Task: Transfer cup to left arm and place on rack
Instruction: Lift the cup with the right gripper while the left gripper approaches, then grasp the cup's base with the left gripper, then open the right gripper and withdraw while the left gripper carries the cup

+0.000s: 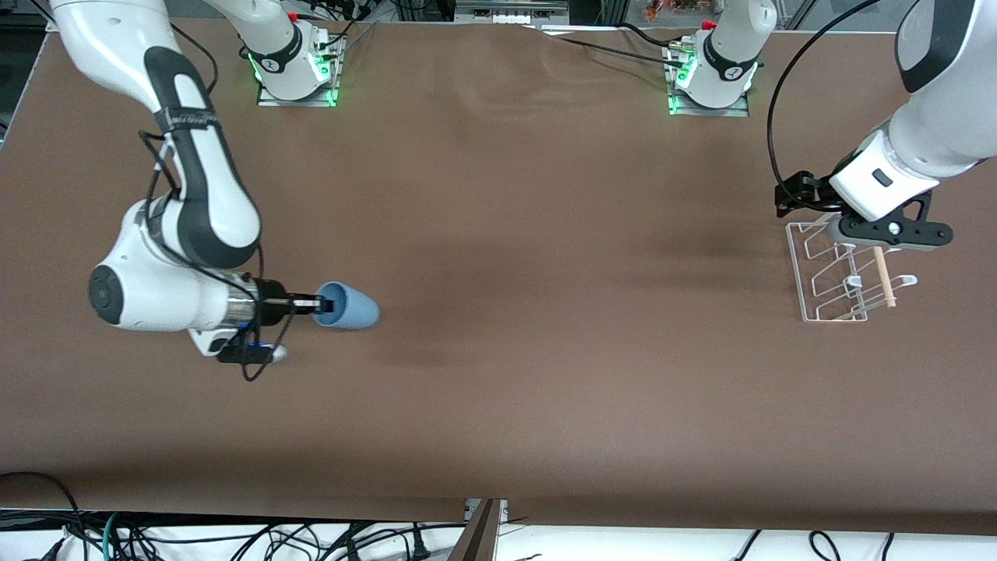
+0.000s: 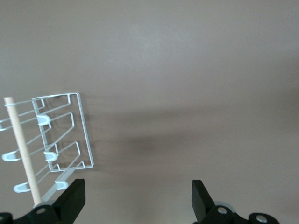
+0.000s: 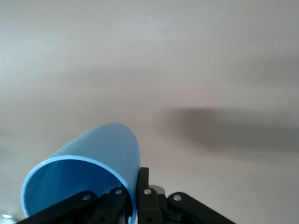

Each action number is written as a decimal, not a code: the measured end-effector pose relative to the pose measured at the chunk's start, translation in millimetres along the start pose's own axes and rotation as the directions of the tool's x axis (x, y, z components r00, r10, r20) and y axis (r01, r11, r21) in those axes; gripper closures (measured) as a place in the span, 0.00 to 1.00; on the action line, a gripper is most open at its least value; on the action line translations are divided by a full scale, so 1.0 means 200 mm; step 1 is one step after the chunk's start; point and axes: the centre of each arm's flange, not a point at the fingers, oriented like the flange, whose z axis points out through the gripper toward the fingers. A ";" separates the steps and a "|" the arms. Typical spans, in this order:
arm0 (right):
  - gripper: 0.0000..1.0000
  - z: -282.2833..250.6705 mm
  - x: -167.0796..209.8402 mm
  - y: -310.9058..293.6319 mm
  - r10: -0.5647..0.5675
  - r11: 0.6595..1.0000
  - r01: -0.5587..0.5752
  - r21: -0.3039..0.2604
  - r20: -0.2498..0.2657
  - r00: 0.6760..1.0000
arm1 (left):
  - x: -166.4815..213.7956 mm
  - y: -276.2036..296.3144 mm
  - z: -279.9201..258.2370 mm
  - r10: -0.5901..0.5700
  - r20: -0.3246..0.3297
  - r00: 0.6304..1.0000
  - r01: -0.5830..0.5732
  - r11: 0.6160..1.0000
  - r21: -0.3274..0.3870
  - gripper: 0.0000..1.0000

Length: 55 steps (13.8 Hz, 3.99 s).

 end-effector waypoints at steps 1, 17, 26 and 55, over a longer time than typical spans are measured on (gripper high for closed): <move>0.95 0.02 -0.03 -0.15 0.026 0.999 -0.026 0.028 0.000 1.000 | 0.00 0.02 0.01 0.011 0.006 1.000 -0.011 1.000 -0.003 0.00; 0.95 0.32 -0.50 -1.57 0.277 0.868 -0.263 0.420 0.030 0.960 | 0.13 0.26 0.05 0.610 -0.351 0.711 -0.702 0.641 -0.309 0.00; 0.95 0.35 -0.55 -1.63 0.269 0.855 -0.273 0.441 0.072 0.960 | 0.31 0.55 0.21 0.757 -0.581 0.297 -0.948 0.308 -0.084 0.00; 0.00 -0.22 -0.26 -1.24 0.274 0.848 -0.299 0.438 0.121 0.954 | 0.36 0.64 0.33 0.778 -0.609 0.156 -0.984 0.177 -0.026 0.22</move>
